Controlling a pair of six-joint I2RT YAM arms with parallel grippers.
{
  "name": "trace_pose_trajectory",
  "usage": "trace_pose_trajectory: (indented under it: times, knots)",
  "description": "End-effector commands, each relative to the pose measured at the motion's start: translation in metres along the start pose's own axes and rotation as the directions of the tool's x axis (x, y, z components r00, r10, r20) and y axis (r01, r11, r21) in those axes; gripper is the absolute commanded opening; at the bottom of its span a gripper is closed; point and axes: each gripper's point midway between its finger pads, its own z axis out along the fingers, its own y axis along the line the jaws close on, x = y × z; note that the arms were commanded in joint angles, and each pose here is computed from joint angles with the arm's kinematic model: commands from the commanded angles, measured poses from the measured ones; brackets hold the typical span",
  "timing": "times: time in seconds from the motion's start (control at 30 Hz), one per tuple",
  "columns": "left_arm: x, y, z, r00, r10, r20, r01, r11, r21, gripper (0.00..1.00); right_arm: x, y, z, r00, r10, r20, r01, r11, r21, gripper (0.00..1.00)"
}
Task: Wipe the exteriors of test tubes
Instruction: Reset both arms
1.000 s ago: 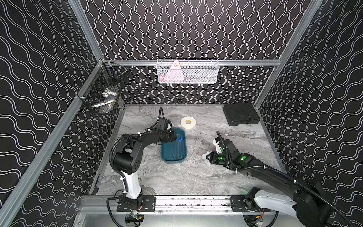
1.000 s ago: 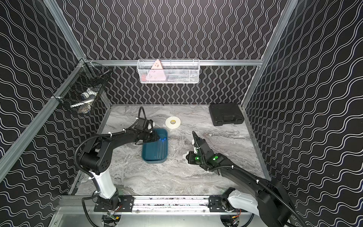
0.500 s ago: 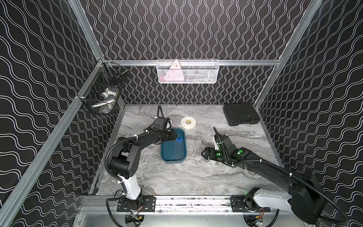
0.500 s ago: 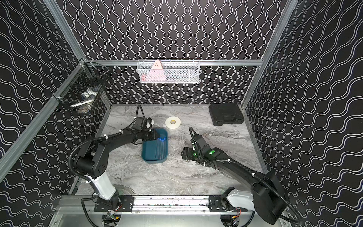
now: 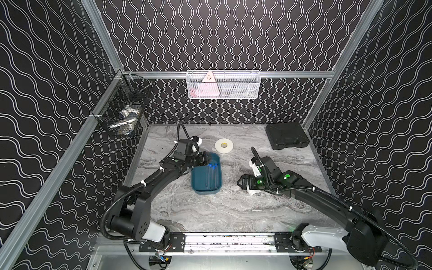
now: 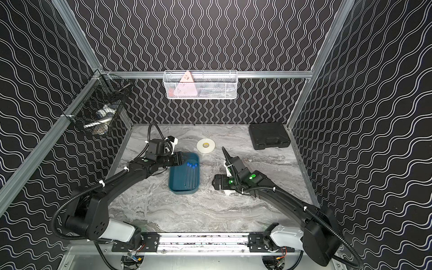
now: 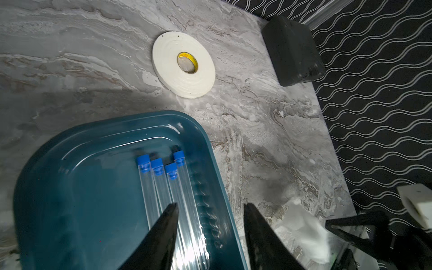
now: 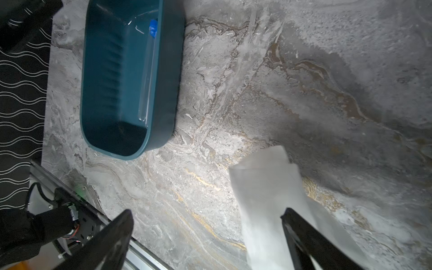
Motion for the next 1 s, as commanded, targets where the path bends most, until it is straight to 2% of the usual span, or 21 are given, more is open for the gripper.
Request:
trace_pose_trajectory:
  times: [0.0, 0.07, 0.13, 0.17, 0.23, 0.33, 0.4, 0.47, 0.57, 0.7, 0.8, 0.87, 0.97]
  knots:
    - [0.0, -0.02, -0.009, 1.0, -0.014, 0.018, 0.012, 0.994, 0.107, 0.51, -0.008, -0.032, -0.004, 0.998, 0.043, 0.041, -0.05, 0.981, 0.187, 1.0]
    - [0.008, -0.027, -0.013, 0.999, -0.032, 0.013, 0.03, 0.988, 0.151, 0.52, -0.005, -0.017, -0.002, 1.0, -0.005, 0.008, 0.004, 0.994, 0.106, 1.0]
    - [0.019, -0.033, -0.016, 0.999, -0.037, 0.002, 0.036, 0.982, 0.187, 0.54, -0.001, 0.001, -0.001, 1.0, 0.0, 0.019, 0.0, 1.0, -0.019, 1.0]
    - [0.023, -0.034, -0.017, 0.999, -0.04, -0.005, 0.04, 0.981, 0.19, 0.55, -0.002, 0.003, -0.001, 0.999, 0.011, 0.038, -0.009, 0.999, -0.042, 1.0]
    - [0.031, -0.03, -0.02, 0.999, -0.048, -0.01, 0.049, 0.983, 0.178, 0.56, 0.0, -0.011, 0.001, 0.997, 0.043, 0.062, -0.044, 0.999, 0.017, 1.0]
    - [0.031, -0.022, -0.032, 0.998, -0.012, 0.06, 0.005, 0.992, 0.129, 0.59, -0.005, -0.033, -0.001, 0.993, 0.064, 0.1, -0.077, 0.989, 0.129, 1.0]
    - [0.025, -0.012, -0.043, 0.992, 0.034, 0.122, -0.04, 0.998, 0.047, 0.65, -0.016, -0.037, -0.005, 0.986, 0.034, 0.162, -0.059, 0.987, 0.149, 1.0]
    - [0.014, 0.004, -0.054, 0.979, 0.088, 0.181, -0.074, 0.994, -0.082, 0.7, -0.033, -0.047, -0.011, 0.97, -0.002, 0.243, -0.045, 0.981, 0.189, 1.0]
    - [-0.004, 0.04, -0.071, 0.946, 0.194, 0.259, -0.105, 0.941, -0.323, 0.79, -0.061, -0.076, -0.022, 0.927, -0.068, 0.369, -0.044, 0.957, 0.287, 1.0]
    - [-0.019, 0.089, -0.096, 0.901, 0.315, 0.298, -0.085, 0.802, -0.592, 0.9, -0.102, -0.14, -0.041, 0.849, -0.09, 0.521, -0.137, 0.914, 0.382, 1.0]
    - [-0.018, 0.117, -0.099, 0.863, 0.407, 0.299, -0.099, 0.716, -0.691, 0.96, -0.118, -0.184, -0.039, 0.807, -0.145, 0.573, -0.151, 0.887, 0.437, 1.0]
    - [-0.014, 0.134, -0.095, 0.838, 0.439, 0.323, -0.083, 0.689, -0.72, 0.99, -0.121, -0.204, -0.031, 0.792, -0.204, 0.575, -0.128, 0.866, 0.483, 0.99]
    - [-0.003, 0.161, -0.076, 0.841, 0.432, 0.327, -0.067, 0.682, -0.728, 0.99, -0.122, -0.227, -0.016, 0.752, -0.24, 0.615, -0.133, 0.857, 0.498, 0.99]
